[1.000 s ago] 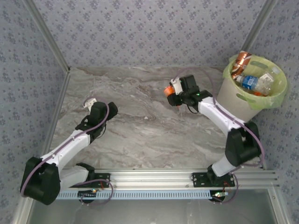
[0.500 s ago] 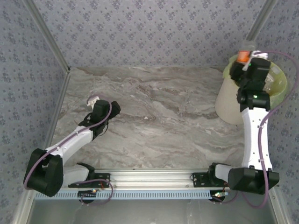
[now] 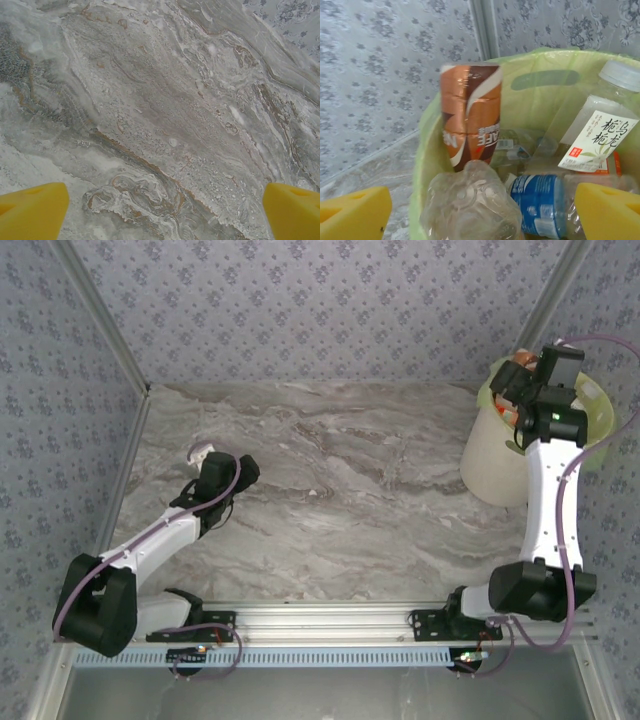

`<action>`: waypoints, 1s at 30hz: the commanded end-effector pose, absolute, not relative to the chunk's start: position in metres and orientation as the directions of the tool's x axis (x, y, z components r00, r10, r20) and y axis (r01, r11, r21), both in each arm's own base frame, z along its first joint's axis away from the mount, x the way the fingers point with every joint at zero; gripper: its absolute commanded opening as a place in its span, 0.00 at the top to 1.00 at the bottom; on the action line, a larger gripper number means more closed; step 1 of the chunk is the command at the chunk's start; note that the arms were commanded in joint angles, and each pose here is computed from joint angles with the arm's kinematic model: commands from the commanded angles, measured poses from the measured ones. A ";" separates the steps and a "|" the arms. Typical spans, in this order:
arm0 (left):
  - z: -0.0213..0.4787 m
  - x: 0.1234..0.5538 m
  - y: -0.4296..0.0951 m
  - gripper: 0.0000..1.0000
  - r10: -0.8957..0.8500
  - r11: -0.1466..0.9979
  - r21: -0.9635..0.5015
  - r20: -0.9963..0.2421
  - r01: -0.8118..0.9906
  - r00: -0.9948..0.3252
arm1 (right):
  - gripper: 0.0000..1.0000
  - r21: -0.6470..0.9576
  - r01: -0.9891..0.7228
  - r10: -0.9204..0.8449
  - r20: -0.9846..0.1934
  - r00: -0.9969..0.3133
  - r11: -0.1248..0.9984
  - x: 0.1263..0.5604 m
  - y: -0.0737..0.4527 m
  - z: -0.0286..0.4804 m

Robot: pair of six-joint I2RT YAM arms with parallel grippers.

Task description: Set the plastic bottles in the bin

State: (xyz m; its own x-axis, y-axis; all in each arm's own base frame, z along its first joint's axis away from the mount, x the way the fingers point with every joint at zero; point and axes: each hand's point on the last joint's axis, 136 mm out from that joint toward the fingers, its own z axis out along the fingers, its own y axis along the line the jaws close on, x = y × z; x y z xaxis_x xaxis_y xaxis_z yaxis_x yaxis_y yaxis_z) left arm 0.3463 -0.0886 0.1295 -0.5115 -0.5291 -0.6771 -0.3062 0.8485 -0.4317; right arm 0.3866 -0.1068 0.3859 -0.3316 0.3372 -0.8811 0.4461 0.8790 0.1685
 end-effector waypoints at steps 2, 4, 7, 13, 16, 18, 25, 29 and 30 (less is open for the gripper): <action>0.155 0.353 -0.082 0.01 -0.529 0.848 -0.431 -0.714 -0.308 -0.458 | 0.02 0.112 0.284 0.202 -0.929 -0.311 0.952 0.367 -0.066 0.407; 0.165 0.352 -0.072 0.01 -0.506 0.860 -0.398 -0.750 -0.319 -0.427 | 0.00 0.065 0.184 0.119 -0.946 -0.301 0.981 0.363 -0.045 0.402; 0.183 0.347 -0.049 0.01 -0.447 0.879 -0.319 -0.812 -0.354 -0.376 | 0.00 0.010 0.075 0.030 -0.962 -0.272 0.997 0.359 -0.024 0.382; 0.207 0.324 0.034 0.01 -0.289 0.834 -0.095 -0.914 -0.543 -0.285 | 0.00 -0.053 -0.053 -0.068 -0.938 -0.339 0.997 0.353 -0.008 0.278; 0.202 0.310 0.073 0.01 -0.200 0.777 0.020 -0.940 -0.629 -0.277 | 0.00 -0.039 -0.188 -0.110 -0.917 -0.384 0.981 0.350 0.010 0.219; 0.187 0.309 0.088 0.01 -0.186 0.772 0.047 -0.937 -0.634 -0.296 | 0.00 -0.007 -0.203 -0.088 -0.916 -0.391 0.979 0.352 0.013 0.195; 0.116 0.335 0.077 0.01 -0.164 0.880 0.055 -0.897 -0.472 -0.411 | 0.00 0.043 -0.153 -0.042 -0.858 -0.512 0.987 0.369 0.005 0.116; 0.108 0.357 0.060 0.00 -0.116 0.932 0.052 -0.895 -0.358 -0.431 | 0.00 0.037 -0.118 -0.028 -0.865 -0.502 0.992 0.377 -0.003 0.095; 0.110 0.362 0.056 0.00 -0.104 0.941 0.048 -0.901 -0.336 -0.420 | 0.00 0.037 -0.124 -0.032 -0.857 -0.513 0.992 0.378 -0.003 0.095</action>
State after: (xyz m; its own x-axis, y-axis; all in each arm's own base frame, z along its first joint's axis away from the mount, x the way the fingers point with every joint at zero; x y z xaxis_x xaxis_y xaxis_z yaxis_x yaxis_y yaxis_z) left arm 0.3294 0.0730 0.0782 -0.5288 -0.1696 -0.8316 -0.4455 0.8895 0.1019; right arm 0.3617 0.0038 0.0782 -0.5976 -0.0299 -0.8012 -0.1331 0.9891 0.0623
